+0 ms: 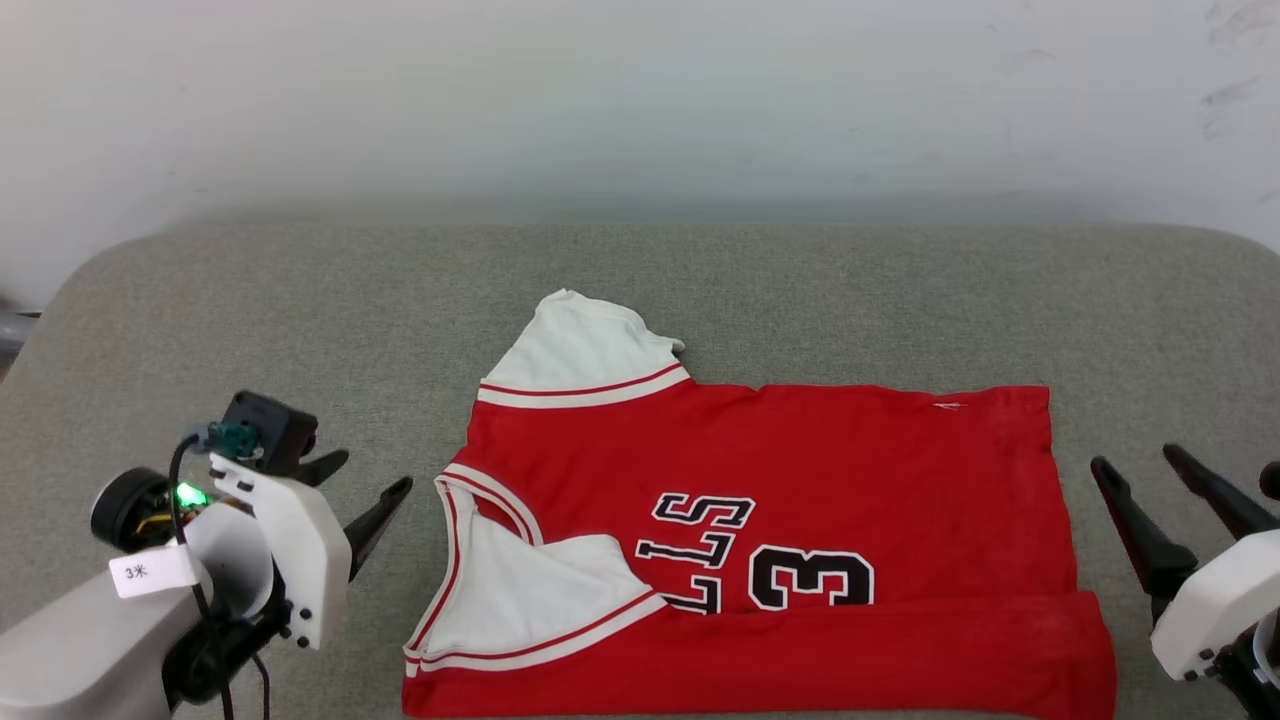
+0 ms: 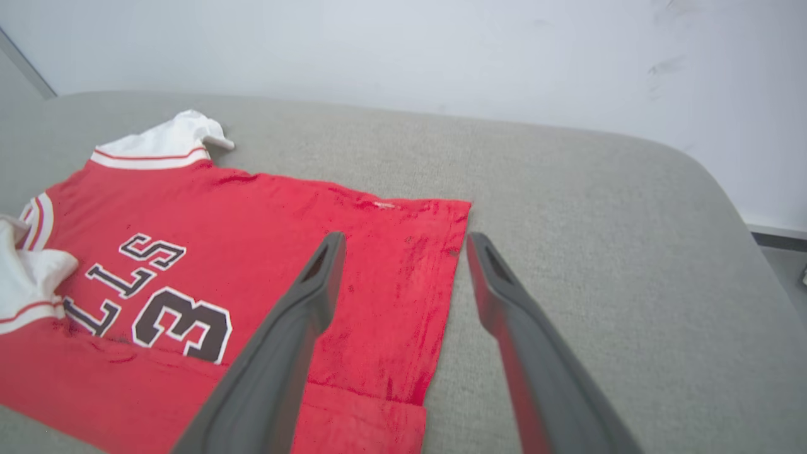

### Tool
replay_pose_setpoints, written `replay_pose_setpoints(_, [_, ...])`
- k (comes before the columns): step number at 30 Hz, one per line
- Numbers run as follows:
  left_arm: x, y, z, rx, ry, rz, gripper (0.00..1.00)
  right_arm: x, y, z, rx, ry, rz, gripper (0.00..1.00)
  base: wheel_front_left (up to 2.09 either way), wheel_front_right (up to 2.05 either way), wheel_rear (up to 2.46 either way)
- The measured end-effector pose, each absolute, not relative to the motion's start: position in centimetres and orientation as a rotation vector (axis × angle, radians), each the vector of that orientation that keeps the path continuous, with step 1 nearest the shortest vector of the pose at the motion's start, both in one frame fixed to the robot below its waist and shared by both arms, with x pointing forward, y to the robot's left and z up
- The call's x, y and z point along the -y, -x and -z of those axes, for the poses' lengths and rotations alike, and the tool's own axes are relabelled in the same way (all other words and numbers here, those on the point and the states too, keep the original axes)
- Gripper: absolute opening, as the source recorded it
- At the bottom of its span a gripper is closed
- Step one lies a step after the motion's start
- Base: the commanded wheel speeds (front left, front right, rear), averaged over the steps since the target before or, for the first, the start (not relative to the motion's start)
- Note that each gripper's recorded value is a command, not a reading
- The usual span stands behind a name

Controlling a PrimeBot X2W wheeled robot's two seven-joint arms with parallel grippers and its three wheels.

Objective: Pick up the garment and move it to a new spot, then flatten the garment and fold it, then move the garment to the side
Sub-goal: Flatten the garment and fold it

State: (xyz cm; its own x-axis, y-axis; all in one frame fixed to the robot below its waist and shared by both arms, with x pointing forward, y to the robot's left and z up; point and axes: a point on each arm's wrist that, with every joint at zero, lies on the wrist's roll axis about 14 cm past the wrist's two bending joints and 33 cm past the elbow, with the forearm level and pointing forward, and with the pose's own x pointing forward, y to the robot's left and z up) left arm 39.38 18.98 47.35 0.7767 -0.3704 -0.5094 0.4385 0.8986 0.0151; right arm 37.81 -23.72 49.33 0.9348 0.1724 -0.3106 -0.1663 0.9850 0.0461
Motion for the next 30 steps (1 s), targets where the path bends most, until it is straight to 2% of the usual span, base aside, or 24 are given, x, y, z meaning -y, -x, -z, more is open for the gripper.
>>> replay_pose_setpoints(5, [-17.8,-43.1,-50.8,-0.388,-0.145,0.445,1.00,23.6,-39.0,-53.2,-0.075,-0.041,-0.105,1.00,0.00,0.00,0.00])
replay_pose_setpoints(12, [-15.4,-48.9,-53.1,-0.355,-0.163,0.492,1.00,22.4,-40.0,-54.0,0.042,-0.065,-0.061,1.00,0.00,0.00,0.00])
replay_pose_setpoints(13, [-15.1,-49.8,-53.1,-0.372,-0.165,0.501,1.00,22.2,-40.2,-53.8,0.041,-0.065,-0.062,1.00,0.00,0.00,0.00])
replay_pose_setpoints(14, [-13.8,-52.5,-51.2,-0.527,-0.161,0.540,1.00,21.4,-41.2,-52.4,0.019,-0.062,-0.065,1.00,0.00,0.00,0.00])
replay_pose_setpoints(17, [-13.4,-55.1,-50.4,-0.613,-0.180,0.544,1.00,21.1,-42.0,-51.3,0.001,-0.070,-0.063,1.00,0.00,0.00,0.00])
replay_pose_setpoints(21, [-12.5,-57.2,-47.8,-0.773,-0.199,0.561,1.00,21.2,-43.0,-49.7,-0.030,-0.060,-0.050,1.00,0.00,0.00,0.00])
replay_pose_setpoints(30, [-10.8,-61.0,-42.3,-0.994,-0.264,0.592,1.00,22.5,-44.2,-45.5,-0.117,-0.046,-0.006,1.00,0.00,0.00,0.00])
